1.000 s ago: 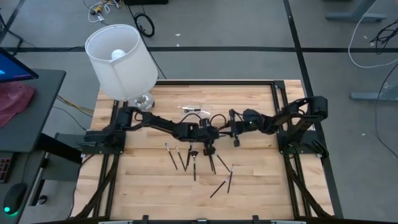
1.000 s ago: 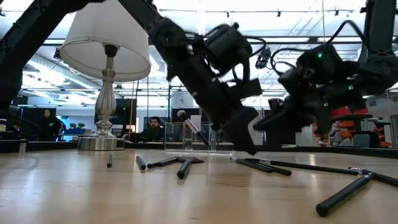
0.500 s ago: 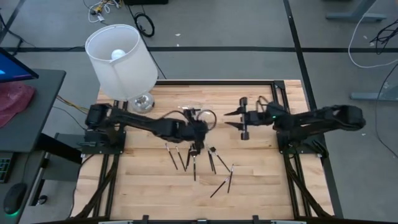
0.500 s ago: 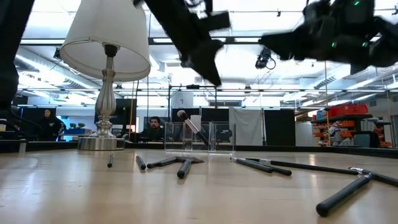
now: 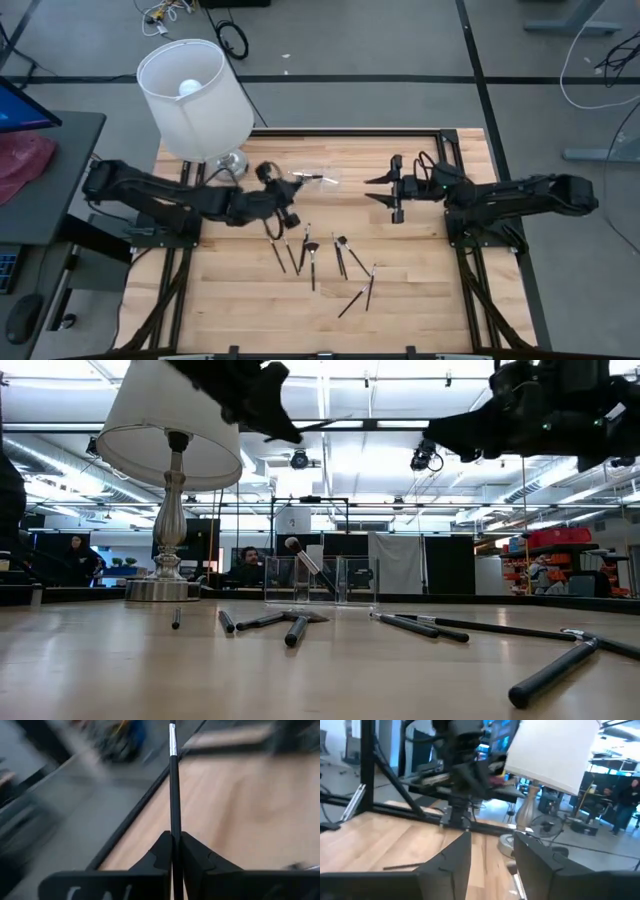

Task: Put items in baskets/containers
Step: Put the black eyeshadow brush into the transparent organizer

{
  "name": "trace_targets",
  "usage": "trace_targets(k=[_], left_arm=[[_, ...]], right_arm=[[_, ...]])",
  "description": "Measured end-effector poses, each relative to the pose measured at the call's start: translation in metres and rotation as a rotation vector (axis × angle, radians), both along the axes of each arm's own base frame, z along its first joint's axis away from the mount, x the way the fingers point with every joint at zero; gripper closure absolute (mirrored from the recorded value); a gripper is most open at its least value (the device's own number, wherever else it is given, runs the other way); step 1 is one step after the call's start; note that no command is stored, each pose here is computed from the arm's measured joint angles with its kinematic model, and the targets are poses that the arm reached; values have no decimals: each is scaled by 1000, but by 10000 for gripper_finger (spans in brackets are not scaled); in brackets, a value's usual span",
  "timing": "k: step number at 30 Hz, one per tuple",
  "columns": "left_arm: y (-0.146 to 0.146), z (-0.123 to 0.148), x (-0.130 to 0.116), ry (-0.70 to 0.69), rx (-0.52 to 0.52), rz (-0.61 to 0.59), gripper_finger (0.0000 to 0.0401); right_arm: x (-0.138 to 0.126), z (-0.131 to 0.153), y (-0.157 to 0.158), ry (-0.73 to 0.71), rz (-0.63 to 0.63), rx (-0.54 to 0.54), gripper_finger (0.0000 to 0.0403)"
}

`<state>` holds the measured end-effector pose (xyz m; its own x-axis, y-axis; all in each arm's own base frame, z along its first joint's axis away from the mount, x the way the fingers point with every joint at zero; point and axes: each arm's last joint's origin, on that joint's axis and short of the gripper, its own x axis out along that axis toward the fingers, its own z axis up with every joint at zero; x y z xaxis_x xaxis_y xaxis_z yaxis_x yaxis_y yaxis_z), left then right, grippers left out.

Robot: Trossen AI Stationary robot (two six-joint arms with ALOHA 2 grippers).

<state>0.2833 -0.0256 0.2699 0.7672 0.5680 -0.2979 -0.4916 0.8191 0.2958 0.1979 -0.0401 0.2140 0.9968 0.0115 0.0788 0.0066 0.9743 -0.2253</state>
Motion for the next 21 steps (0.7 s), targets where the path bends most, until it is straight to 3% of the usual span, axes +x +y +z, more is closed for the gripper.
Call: trace_targets(k=[4,7,16,21], left_arm=[[10,-30,-2,-238,6,-190,378],[20,-41,-5,-344,-8,-253,378],[38,-51,-2,-334,-70,-298,378],[38,-52,-2,-323,-72,-302,378]], right_arm=[[13,-8,-3,-53,7,62,250],[28,-15,-7,-43,14,130,250],[88,0,-18,-78,80,163,250],[101,7,-22,-100,85,128,250]])
